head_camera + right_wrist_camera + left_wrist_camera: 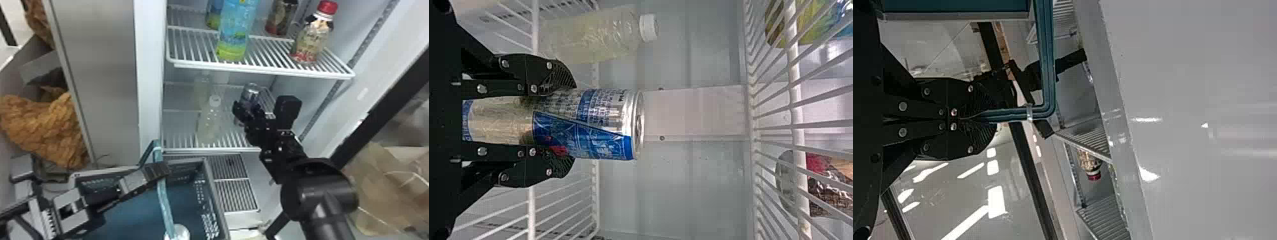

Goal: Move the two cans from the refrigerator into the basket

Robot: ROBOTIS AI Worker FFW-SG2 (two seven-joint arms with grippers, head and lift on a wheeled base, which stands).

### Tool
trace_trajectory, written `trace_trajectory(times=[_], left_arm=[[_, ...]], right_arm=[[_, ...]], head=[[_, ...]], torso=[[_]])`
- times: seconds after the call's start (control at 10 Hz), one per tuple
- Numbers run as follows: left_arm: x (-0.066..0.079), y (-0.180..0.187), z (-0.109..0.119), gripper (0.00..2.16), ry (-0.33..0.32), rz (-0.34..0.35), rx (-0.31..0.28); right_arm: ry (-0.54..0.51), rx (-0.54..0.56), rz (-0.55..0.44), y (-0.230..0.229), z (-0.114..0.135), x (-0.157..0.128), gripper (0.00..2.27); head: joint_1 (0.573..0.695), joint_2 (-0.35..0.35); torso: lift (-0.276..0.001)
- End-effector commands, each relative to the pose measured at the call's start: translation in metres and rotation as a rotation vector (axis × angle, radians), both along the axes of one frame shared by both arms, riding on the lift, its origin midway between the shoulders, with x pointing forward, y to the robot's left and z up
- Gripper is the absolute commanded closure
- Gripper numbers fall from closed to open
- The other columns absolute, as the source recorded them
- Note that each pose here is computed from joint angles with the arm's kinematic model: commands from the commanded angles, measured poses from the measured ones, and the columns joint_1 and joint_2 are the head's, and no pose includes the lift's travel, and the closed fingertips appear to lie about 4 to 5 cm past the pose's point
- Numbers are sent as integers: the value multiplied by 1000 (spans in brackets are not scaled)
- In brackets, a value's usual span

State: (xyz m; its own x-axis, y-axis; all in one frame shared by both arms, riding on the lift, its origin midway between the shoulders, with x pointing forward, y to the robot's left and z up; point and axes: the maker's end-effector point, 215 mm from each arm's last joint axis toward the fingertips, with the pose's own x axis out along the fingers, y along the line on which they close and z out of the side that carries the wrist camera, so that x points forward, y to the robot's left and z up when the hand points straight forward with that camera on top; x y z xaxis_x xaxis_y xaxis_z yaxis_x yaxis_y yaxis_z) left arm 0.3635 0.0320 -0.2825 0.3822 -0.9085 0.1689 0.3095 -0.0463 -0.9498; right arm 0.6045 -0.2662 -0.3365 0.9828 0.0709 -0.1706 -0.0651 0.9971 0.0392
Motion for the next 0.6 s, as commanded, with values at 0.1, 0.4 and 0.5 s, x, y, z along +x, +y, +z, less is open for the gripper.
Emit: trace_trajectory(times=[0.1, 0.4, 0.5], left_arm=[[-1, 1, 0, 1210, 2, 0, -1], [-2, 1, -1, 1210, 4, 0, -2], [-2, 1, -1, 1210, 4, 0, -2]], right_arm=[[-1, 24, 37, 12, 5, -30, 1282], [10, 31, 38, 6, 2, -66, 1282], [15, 24, 28, -2, 3, -77, 1282]], head=[[695, -262], [695, -258], [695, -265]], torso=[[-219], [-219], [-219]])
